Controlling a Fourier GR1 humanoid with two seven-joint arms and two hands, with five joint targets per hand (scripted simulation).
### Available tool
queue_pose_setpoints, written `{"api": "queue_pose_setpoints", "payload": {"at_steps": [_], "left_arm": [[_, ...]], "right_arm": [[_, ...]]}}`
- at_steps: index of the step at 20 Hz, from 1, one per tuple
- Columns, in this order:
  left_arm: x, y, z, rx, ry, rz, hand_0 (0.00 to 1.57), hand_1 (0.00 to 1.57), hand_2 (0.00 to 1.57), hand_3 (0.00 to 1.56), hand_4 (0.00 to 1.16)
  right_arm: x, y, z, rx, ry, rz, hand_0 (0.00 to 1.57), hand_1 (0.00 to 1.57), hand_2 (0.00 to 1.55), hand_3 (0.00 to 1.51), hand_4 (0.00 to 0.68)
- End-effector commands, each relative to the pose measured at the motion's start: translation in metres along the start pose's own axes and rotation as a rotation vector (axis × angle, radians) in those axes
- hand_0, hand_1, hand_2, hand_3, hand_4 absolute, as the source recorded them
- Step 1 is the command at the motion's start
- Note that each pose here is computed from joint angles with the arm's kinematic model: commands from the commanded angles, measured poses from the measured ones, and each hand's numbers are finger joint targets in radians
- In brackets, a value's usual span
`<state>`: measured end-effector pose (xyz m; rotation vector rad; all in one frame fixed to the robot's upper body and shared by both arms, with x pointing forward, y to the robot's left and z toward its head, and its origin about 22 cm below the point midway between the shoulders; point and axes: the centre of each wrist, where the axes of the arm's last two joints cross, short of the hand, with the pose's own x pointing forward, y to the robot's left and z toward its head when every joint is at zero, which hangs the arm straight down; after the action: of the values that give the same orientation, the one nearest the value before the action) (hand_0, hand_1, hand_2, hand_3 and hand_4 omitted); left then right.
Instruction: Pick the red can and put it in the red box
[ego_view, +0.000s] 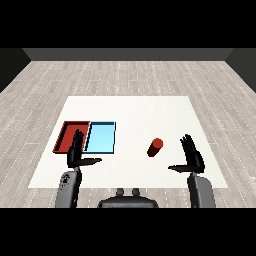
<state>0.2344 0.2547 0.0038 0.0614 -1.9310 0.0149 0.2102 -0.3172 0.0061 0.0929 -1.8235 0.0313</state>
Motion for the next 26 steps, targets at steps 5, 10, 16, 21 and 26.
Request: {"api": "queue_pose_setpoints", "payload": {"at_steps": [5,10,16,21,26], "left_arm": [[-0.004,-0.008,-0.0069,-0.020,-0.039,0.001,0.00,0.00,0.00,0.00,0.00],[0.005,0.018,-0.0080,0.004,-0.037,0.000,0.00,0.00,0.00,0.00,0.00],[0.008,0.003,-0.0072,-0.022,-0.049,0.007,0.00,0.00,0.00,0.00,0.00],[-0.011,0.005,0.0099,0.011,-0.036,0.027,0.00,0.00,0.00,0.00,0.00],[0.011,-0.003,0.0040,0.001,-0.034,0.025,0.00,0.00,0.00,0.00,0.00]], "right_arm": [[-0.011,0.009,-0.006,-0.002,-0.016,-0.004,0.00,0.00,0.00,0.00,0.000],[-0.023,0.000,0.000,-0.017,0.002,-0.020,0.00,0.00,0.00,0.00,0.000],[-0.040,0.004,-0.015,-0.004,0.007,-0.037,0.00,0.00,0.00,0.00,0.000],[-0.033,0.010,-0.023,0.008,0.030,-0.070,0.00,0.00,0.00,0.00,0.000],[-0.039,0.021,-0.025,0.019,0.036,-0.106,0.00,0.00,0.00,0.00,0.000]]}}
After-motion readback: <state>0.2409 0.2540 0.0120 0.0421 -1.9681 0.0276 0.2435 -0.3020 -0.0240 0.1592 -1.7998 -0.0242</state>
